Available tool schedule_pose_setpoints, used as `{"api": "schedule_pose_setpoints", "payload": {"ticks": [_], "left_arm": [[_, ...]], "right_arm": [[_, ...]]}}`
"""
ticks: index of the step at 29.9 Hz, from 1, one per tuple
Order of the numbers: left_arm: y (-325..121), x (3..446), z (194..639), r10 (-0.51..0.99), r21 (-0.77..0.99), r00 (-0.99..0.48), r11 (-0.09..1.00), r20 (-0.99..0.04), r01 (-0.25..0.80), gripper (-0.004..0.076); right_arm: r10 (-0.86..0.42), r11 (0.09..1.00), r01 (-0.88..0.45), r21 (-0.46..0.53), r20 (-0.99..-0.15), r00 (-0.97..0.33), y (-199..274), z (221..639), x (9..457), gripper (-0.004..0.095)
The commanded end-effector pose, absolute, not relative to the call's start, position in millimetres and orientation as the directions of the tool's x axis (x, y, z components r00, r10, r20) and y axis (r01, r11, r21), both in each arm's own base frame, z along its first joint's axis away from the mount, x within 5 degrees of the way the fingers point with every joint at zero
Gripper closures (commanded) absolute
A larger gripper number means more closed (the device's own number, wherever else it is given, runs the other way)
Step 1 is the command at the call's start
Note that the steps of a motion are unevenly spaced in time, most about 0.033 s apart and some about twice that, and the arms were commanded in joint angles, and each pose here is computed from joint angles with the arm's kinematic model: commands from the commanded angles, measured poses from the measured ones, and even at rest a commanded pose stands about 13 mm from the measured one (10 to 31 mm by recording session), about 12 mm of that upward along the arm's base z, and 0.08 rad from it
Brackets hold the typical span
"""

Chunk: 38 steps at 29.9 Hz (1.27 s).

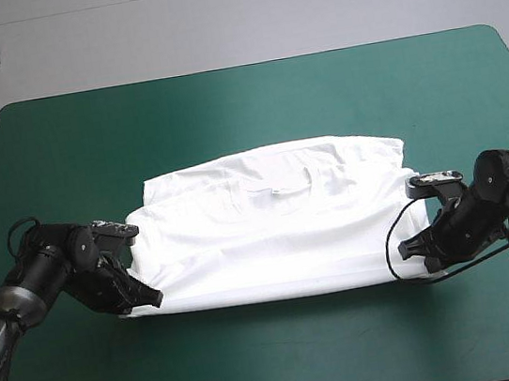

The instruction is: Fold the cloth

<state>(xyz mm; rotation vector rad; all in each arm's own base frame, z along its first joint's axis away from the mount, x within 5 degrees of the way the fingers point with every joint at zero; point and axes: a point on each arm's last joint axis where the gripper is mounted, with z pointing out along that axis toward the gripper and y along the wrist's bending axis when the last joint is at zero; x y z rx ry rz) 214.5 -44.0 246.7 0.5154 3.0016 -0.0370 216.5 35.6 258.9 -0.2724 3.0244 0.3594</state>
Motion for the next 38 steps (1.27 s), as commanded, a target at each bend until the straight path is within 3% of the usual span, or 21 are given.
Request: {"api": "schedule_pose_setpoints", "payload": {"ticks": [1,4,8,11,13,18,26,31,38], "left_arm": [[-42.7,211.1,251.3,0.351,0.016,-0.926,0.936,-0.137,0.352,0.0654],[-42.8,211.5,251.4,0.354,0.017,-0.925,0.935,-0.141,0.355,0.0561],[-43.8,215.9,252.2,0.358,0.025,-0.914,0.933,-0.19,0.36,0.0337],[-44.2,218.1,252.6,0.351,0.028,-0.912,0.935,-0.214,0.353,0.0181],[-44.8,221.0,256.0,0.349,0.032,-0.906,0.935,-0.238,0.352,0.0133],[-47.4,235.8,285.6,0.322,0.047,-0.879,0.944,-0.353,0.327,0.0132],[-45.1,241.9,384.6,0.312,0.121,-0.741,0.946,-0.594,0.302,0.0132],[-35.8,227.2,407.9,0.335,0.192,-0.732,0.942,-0.593,0.276,0.0132],[-39.5,221.8,386.1,0.317,0.121,-0.799,0.947,-0.511,0.298,0.0132]], "right_arm": [[-0.2,0.942,-0.241,0.232,-0.185,-0.962,37.8,269.8,214.2,0.0817],[-0.201,0.939,-0.257,0.23,-0.241,-0.95,38.7,273.7,215.6,0.0653],[-0.185,0.944,-0.258,0.205,-0.32,-0.929,37.8,279.1,219.4,0.0376],[-0.178,0.948,-0.261,0.181,-0.376,-0.909,36.8,285.6,224.4,0.026],[-0.169,0.951,-0.258,0.171,-0.412,-0.895,36.6,294.6,228.8,0.0245],[-0.147,0.953,-0.262,0.152,-0.526,-0.838,37.2,330.2,240.7,0.0246],[-0.14,0.951,-0.282,0.127,-0.636,-0.759,37.9,376.9,246.4,0.0247],[-0.156,0.947,-0.291,0.137,-0.594,-0.789,38.4,374.8,242.1,0.0247],[-0.128,0.944,-0.263,0.199,-0.514,-0.848,40.2,363.4,232.0,0.0281]]}}
